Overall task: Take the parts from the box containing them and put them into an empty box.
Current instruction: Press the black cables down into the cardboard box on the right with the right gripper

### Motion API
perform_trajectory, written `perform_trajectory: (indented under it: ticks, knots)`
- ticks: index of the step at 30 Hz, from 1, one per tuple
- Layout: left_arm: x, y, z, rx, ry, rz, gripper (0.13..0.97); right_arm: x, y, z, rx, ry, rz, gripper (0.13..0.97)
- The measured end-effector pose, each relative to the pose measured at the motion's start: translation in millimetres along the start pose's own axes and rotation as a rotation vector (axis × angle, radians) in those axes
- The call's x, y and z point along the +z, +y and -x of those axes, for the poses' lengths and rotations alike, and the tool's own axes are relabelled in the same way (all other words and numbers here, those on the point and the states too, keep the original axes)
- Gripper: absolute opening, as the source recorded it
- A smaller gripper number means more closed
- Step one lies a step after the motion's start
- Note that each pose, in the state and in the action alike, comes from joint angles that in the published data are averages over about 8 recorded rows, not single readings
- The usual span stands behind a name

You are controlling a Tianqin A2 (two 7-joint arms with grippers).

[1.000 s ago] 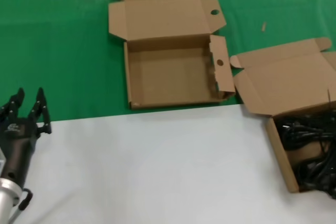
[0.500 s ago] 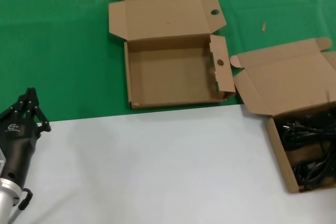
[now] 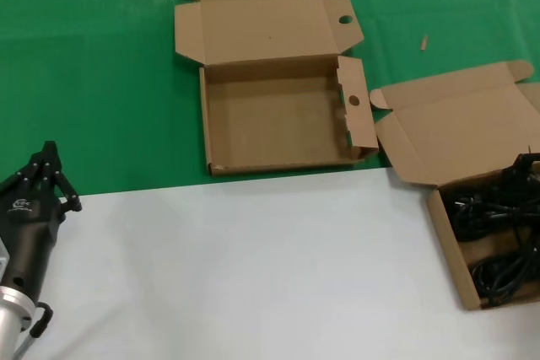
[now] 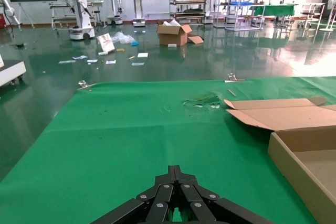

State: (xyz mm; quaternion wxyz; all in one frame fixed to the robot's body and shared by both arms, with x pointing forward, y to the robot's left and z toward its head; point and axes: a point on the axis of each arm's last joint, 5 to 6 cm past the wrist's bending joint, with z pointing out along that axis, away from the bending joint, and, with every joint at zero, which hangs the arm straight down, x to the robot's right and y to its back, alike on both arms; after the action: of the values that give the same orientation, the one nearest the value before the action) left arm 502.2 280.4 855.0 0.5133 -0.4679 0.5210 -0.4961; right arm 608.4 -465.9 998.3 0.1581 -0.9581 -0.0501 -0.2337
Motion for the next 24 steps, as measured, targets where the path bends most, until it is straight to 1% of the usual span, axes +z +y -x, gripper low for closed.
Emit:
perform_trajectory:
  ticks: [1, 9, 10, 18, 21, 24]
  knots:
    - [0.0, 0.0, 0.0, 0.0, 0.0, 0.0, 0.14, 0.3, 0.4, -0.5, 0.001, 0.0, 0.001, 0.786]
    - [0.0, 0.0, 0.0, 0.0, 0.0, 0.0, 0.14, 3.7, 5.6, -3.3, 0.016, 0.008, 0.005, 0.599]
    - [0.0, 0.0, 0.0, 0.0, 0.0, 0.0, 0.14, 4.0, 6.3, -3.8, 0.017, 0.01, 0.006, 0.599]
    - [0.0, 0.0, 0.0, 0.0, 0.0, 0.0, 0.14, 2.5, 6.8, -8.3, 0.023, 0.004, 0.009, 0.387]
    - [0.0, 0.0, 0.0, 0.0, 0.0, 0.0, 0.14, 0.5, 4.9, -10.2, 0.025, -0.011, 0.01, 0.387]
    - [0.0, 0.0, 0.0, 0.0, 0.0, 0.0, 0.14, -3.0, 1.3, -12.8, 0.027, -0.03, 0.011, 0.332]
